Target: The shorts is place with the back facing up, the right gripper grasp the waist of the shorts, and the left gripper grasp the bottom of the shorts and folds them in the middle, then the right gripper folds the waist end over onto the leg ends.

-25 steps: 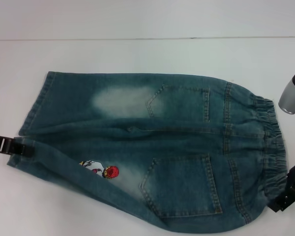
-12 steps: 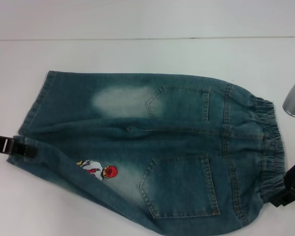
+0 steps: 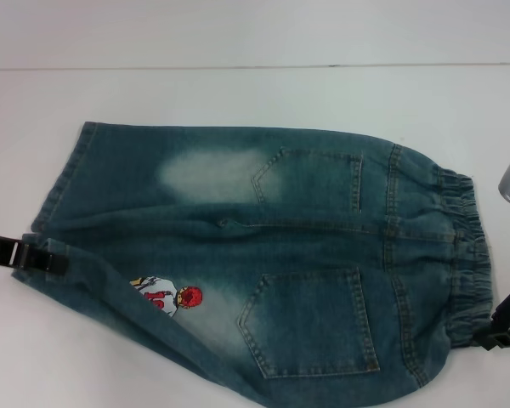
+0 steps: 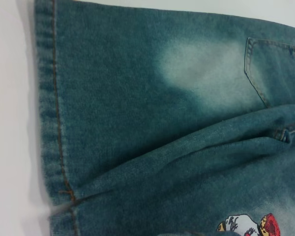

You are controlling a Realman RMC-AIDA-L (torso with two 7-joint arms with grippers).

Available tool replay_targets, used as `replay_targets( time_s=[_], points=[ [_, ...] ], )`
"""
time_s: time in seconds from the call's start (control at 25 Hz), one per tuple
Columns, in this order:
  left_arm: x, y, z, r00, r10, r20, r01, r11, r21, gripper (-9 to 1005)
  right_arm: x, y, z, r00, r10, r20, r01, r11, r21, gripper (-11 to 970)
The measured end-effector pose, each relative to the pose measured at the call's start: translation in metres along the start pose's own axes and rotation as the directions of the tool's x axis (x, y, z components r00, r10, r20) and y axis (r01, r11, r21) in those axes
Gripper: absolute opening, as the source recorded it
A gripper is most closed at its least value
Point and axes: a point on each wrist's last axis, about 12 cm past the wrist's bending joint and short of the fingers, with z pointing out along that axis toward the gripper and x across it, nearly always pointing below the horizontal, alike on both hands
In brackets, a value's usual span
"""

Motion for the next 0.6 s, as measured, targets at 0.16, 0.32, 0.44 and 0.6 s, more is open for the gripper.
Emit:
replay_targets(
  time_s=[0.16,0.32,0.44,0.6],
  points=[
    [0.001,0.0,0.0,1.0,-0.003,0.005,0.003,1.0,0.002,77,0.004,-0.001,-0.002,1.0,0.008,0.024,-0.008,1.0,0.003,77],
    [0.001,0.002,0.001,1.0,-0.007,0.016,0.007,1.0,-0.004,77,0.01,-0.001,-0.008,0.998,0.012,0.069,-0.013,1.0,0.014,41],
    [-0.001,0.001,0.001,1.0,-0.002,0.02,0.002,1.0,-0.006,77,0.013,-0.001,-0.013,0.996,0.001,0.094,-0.004,1.0,0.03,41],
    [-0.007,0.0,0.003,0.999,0.012,0.034,-0.012,1.0,-0.014,77,0.011,0.002,-0.019,0.988,-0.049,0.15,0.044,0.998,0.036,40]
  ],
)
